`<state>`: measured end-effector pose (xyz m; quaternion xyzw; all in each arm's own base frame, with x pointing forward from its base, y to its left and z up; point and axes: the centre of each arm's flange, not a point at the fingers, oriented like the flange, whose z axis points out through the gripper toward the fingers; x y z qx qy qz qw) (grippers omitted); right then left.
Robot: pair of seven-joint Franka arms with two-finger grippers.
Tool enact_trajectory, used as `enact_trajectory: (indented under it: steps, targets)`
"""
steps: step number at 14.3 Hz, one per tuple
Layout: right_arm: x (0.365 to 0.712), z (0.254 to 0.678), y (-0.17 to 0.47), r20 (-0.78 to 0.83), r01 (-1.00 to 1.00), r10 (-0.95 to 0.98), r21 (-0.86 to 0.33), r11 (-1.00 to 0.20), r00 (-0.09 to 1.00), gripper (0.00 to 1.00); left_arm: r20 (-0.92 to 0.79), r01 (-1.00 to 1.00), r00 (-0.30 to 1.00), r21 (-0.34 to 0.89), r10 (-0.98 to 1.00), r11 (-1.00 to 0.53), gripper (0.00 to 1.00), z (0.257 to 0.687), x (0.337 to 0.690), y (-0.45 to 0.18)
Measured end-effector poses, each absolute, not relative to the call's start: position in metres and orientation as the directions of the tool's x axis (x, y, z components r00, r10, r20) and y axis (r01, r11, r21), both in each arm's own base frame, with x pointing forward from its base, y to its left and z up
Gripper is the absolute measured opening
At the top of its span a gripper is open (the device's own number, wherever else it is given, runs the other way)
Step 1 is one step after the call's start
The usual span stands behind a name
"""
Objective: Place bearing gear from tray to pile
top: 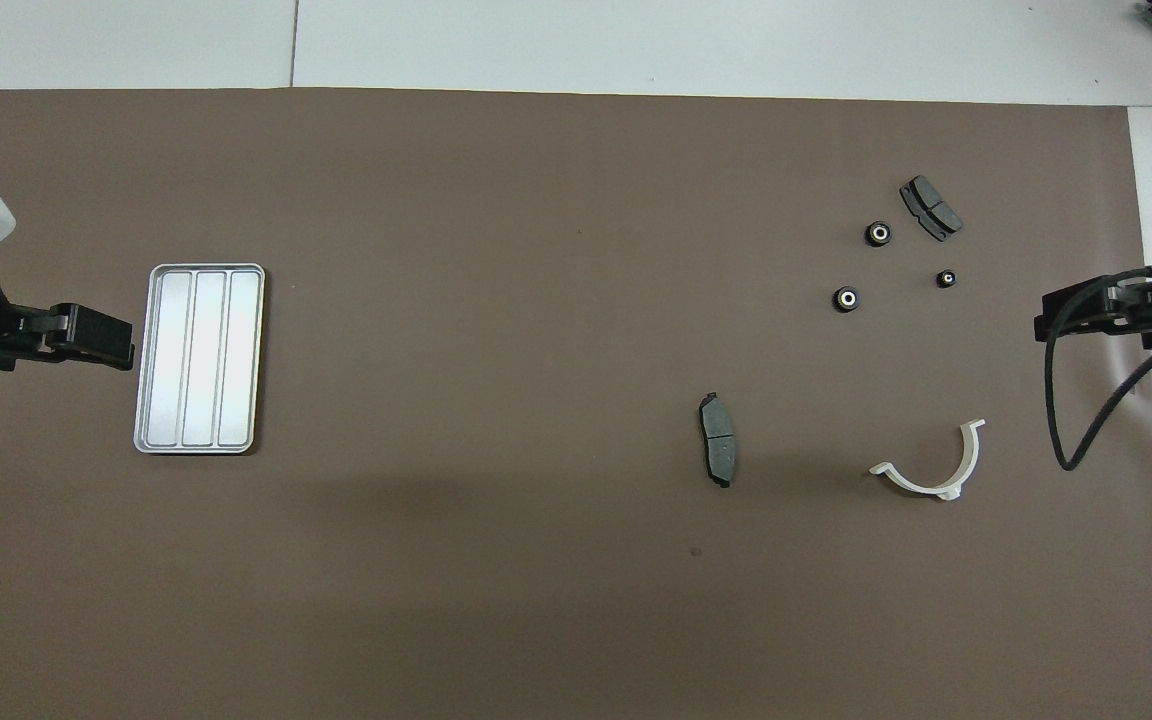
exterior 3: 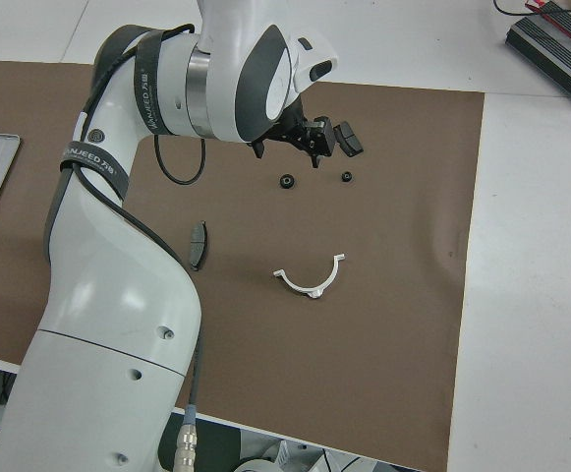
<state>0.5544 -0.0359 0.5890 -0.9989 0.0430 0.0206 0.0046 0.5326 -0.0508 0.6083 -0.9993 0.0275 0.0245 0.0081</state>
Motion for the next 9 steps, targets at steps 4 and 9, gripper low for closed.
enact_trajectory:
  steps: [4,9]
  targets:
    - [0.55,0.601,-0.048,-0.028,-0.099,-0.098,-0.032,-0.995,0.995,1.0,-0.049,-0.055,0.997,-0.015,-0.054,-0.998,1.0,0.608,0.533,-0.051]
    - [0.54,0.607,-0.071,-0.071,-0.088,-0.084,-0.052,-0.995,0.994,1.0,-0.049,-0.055,0.997,-0.015,-0.054,-0.998,1.0,0.608,0.533,-0.051]
